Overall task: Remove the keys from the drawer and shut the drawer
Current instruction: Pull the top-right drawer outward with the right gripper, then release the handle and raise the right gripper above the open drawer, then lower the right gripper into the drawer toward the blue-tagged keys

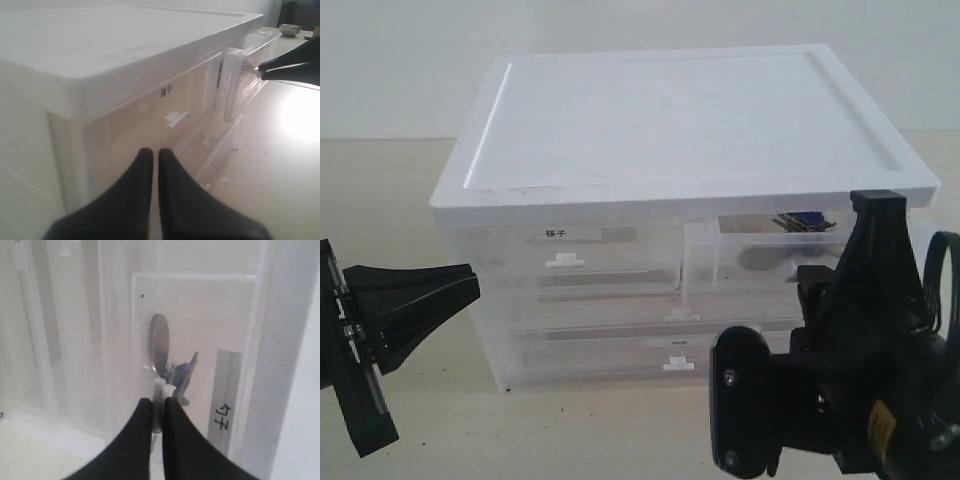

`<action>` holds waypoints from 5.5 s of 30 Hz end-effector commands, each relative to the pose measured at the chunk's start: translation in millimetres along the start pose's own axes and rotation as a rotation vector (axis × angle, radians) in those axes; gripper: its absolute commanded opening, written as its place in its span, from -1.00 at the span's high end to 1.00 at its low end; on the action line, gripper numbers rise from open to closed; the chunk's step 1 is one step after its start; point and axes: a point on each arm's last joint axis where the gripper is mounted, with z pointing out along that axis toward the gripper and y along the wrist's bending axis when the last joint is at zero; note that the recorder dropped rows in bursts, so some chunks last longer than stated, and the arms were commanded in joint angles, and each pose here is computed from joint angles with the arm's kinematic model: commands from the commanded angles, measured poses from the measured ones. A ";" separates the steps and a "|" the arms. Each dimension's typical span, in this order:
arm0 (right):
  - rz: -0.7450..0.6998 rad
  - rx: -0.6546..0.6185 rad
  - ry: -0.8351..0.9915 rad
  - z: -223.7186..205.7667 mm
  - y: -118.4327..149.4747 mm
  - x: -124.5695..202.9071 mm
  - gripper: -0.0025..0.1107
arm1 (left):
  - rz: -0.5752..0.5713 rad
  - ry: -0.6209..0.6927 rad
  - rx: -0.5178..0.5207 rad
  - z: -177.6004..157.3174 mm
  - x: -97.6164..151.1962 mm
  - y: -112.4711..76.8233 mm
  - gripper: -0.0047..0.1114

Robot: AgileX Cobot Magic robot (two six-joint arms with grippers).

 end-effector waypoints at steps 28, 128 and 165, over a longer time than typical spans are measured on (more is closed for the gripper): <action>0.307 -0.227 -0.027 -42.4 -8.4 4.3 -0.07 | -0.014 -0.009 0.002 1.2 -0.4 0.0 0.84; 0.321 -0.672 -0.100 -30.7 -102.4 10.5 0.89 | 0.029 0.007 0.202 22.1 -4.5 -11.6 0.84; 0.300 -0.821 -0.207 -46.4 -91.7 -2.8 0.87 | 0.026 -0.002 -0.002 77.8 15.4 13.3 0.84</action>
